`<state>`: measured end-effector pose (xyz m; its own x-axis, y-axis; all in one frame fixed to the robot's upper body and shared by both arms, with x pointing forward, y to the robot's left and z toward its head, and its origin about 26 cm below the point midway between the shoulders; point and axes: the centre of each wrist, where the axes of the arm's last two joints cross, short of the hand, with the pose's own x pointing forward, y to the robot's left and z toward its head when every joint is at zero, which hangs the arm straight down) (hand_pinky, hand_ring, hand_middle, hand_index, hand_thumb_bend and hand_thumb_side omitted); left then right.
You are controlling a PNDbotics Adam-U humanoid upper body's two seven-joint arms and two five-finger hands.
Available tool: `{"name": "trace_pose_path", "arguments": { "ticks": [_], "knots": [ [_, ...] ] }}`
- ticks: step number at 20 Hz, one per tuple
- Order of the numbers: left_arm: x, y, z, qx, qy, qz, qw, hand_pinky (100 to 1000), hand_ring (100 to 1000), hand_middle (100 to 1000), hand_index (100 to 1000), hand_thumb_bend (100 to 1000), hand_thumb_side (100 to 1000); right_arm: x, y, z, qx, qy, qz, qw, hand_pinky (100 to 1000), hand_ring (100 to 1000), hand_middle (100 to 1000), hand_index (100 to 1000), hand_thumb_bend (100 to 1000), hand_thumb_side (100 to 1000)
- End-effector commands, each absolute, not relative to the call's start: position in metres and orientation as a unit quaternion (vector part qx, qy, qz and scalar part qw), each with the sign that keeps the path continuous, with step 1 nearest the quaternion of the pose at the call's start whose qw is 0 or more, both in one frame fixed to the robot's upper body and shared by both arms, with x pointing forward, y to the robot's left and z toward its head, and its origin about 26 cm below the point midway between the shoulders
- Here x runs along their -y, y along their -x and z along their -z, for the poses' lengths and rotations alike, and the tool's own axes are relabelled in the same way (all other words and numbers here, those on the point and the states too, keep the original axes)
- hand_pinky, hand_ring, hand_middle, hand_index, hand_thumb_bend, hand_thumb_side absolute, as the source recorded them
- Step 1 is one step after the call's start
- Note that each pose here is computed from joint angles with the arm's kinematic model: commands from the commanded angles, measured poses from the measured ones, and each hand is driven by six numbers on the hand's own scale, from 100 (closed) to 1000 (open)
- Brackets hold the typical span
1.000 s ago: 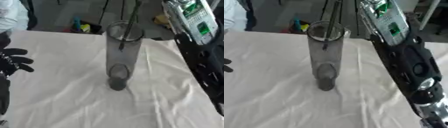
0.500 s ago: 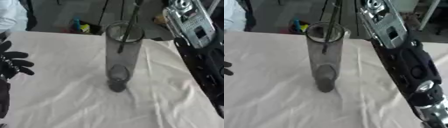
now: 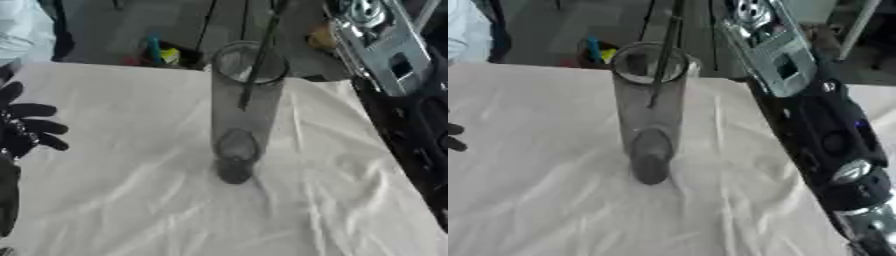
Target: Arrange flowers into the vase.
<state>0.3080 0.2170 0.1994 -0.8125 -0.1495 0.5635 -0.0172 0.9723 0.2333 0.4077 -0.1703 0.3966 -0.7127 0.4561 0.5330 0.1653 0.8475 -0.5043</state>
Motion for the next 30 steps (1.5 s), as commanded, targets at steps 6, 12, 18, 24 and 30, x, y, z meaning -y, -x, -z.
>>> {"name": "trace_pose_path", "arguments": {
  "ticks": [6, 12, 18, 24, 30],
  "knots": [
    [-0.214, -0.305, -0.206, 0.949, -0.042, 0.115, 0.289, 496, 598, 649, 922, 100, 1000, 0.184, -0.408, -0.404, 0.891, 0.204, -0.232, 0.332, 252, 270, 118, 322, 100, 835],
    [-0.214, -0.305, -0.206, 0.949, -0.041, 0.116, 0.290, 496, 598, 649, 922, 100, 1000, 0.187, -0.410, -0.401, 0.879, 0.216, -0.252, 0.343, 281, 300, 149, 342, 100, 856],
    [-0.214, -0.305, -0.206, 0.949, -0.041, 0.116, 0.290, 496, 598, 649, 922, 100, 1000, 0.192, -0.411, -0.399, 0.856, 0.240, -0.295, 0.349, 342, 350, 207, 389, 100, 888],
    [-0.214, -0.305, -0.206, 0.949, -0.040, 0.117, 0.291, 497, 599, 649, 920, 100, 1000, 0.199, -0.408, -0.400, 0.840, 0.264, -0.328, 0.341, 385, 397, 273, 436, 100, 881],
    [-0.214, -0.305, -0.205, 0.948, -0.039, 0.118, 0.292, 497, 599, 650, 920, 100, 1000, 0.203, -0.407, -0.402, 0.817, 0.291, -0.366, 0.336, 428, 446, 325, 467, 100, 870]
  ]
}}
